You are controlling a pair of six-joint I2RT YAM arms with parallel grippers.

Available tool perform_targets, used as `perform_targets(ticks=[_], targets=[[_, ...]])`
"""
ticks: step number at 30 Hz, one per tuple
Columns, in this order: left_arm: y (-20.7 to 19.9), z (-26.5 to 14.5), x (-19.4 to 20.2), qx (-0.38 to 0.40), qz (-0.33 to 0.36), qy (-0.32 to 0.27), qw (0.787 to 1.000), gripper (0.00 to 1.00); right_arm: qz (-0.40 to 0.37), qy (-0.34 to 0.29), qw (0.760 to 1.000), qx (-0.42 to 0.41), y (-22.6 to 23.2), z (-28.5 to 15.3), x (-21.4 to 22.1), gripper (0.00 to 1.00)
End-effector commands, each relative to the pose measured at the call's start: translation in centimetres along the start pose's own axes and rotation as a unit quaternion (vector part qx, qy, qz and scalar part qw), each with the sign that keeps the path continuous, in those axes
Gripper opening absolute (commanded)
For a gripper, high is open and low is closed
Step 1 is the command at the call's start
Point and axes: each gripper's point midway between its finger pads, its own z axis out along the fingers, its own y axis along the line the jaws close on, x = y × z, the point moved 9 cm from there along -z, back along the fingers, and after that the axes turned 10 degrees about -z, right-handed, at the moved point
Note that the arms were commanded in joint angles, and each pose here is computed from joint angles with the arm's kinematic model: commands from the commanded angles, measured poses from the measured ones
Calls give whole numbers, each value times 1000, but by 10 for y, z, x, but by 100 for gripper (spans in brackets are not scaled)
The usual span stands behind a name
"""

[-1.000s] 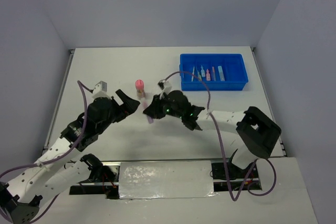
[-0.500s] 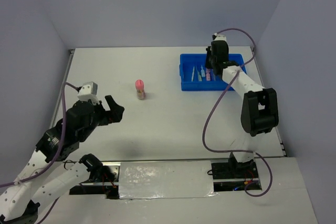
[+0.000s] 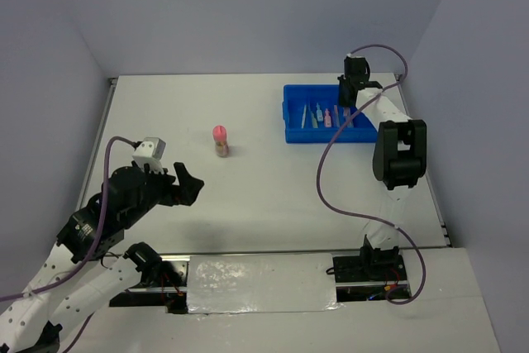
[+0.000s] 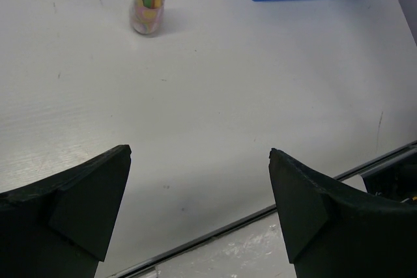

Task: Sort the stationery into containers
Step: Place the pen in the storage box, then pick up the stationery from the center of the board.

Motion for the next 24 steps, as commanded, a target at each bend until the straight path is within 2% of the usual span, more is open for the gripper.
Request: perform_targets(ticks=[1, 3, 4, 5, 7, 8, 13, 15, 17, 18, 20, 21, 22, 23, 24], targets=[[-8, 2, -4, 38, 16, -4, 999, 99, -12, -2, 1000, 7, -5, -5, -12, 16], [-10, 3, -3, 47, 20, 1, 999, 99, -10, -7, 1000, 1, -6, -11, -15, 32], [-10, 3, -3, 52, 20, 2, 998, 99, -6, -12, 1000, -3, -6, -14, -17, 56], [-10, 3, -3, 50, 20, 2, 999, 99, -2, -13, 1000, -7, -6, -16, -16, 65], [-10, 3, -3, 50, 20, 0, 999, 99, 7, -27, 999, -16, -6, -26, -23, 71], [-10, 3, -3, 50, 20, 0, 999, 99, 15, -34, 999, -16, -7, -33, -27, 78], [-8, 3, -5, 45, 17, -5, 999, 99, 30, -56, 998, -19, 1, -59, -31, 81], [-8, 2, -6, 44, 15, -9, 999, 99, 27, -87, 993, -75, 30, -81, -38, 82], [-3, 3, -9, 28, 6, -22, 999, 99, -2, -110, 982, -156, 67, -101, -26, 83], [-2, 3, -11, 26, 4, -26, 999, 99, -29, -151, 966, -207, 105, -116, -27, 86], [2, 4, -13, 19, 0, -33, 999, 99, -69, -168, 944, -275, 145, -132, -3, 88], [2, 4, -14, 17, -3, -35, 999, 99, -89, -202, 923, -315, 179, -149, 1, 91], [4, 3, -14, 9, -6, -39, 999, 99, -103, -203, 915, -332, 195, -149, 16, 92], [5, 3, -14, 6, -6, -39, 999, 99, -109, -208, 907, -349, 209, -152, 22, 98], [5, 4, -14, 6, -7, -39, 999, 99, -117, -227, 891, -375, 231, -160, 27, 100]])
